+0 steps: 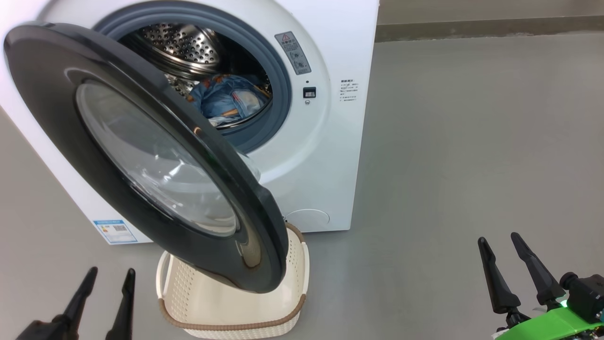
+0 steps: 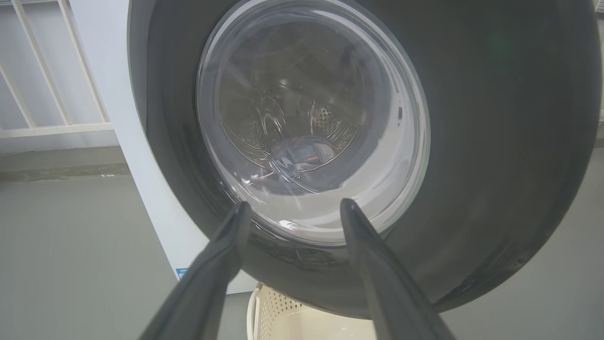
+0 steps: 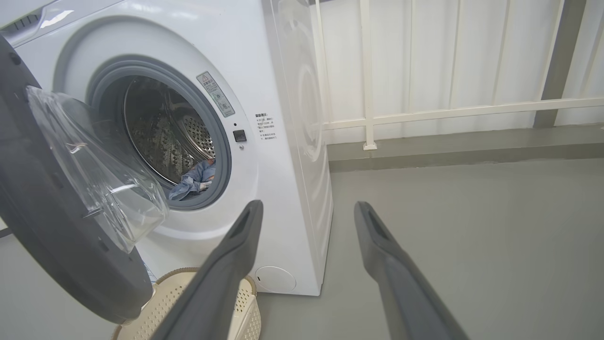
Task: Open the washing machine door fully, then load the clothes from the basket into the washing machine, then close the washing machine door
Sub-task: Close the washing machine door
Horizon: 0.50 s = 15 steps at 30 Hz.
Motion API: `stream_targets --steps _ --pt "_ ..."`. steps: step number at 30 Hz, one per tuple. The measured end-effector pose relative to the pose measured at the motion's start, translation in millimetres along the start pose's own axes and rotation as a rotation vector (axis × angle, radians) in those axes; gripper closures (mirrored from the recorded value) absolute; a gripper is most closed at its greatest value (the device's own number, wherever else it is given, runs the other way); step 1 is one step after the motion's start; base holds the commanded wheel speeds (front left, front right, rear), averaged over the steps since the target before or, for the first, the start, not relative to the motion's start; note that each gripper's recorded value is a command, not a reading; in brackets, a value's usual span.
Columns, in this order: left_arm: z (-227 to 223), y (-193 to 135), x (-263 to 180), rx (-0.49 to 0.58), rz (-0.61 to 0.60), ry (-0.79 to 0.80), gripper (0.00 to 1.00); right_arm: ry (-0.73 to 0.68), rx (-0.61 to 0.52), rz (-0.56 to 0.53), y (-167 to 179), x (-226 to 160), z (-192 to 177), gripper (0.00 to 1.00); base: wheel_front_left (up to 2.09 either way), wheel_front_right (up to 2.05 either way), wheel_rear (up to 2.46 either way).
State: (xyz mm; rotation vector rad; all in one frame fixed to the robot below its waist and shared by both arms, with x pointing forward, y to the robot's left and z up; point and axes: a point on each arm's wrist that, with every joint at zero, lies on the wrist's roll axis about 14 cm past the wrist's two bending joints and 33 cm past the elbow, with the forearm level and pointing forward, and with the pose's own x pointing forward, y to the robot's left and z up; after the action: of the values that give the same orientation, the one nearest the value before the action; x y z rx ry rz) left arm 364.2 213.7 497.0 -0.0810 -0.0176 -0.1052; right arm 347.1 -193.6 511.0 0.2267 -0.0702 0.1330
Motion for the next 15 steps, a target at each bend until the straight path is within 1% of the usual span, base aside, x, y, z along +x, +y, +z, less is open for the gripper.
stream_targets --steps 15 --pt "-6.5 -4.2 -5.3 -0.012 0.007 0.012 0.0 -0.002 0.002 -0.018 -4.9 -1.5 0.3 0.0 0.0 0.0 0.0"
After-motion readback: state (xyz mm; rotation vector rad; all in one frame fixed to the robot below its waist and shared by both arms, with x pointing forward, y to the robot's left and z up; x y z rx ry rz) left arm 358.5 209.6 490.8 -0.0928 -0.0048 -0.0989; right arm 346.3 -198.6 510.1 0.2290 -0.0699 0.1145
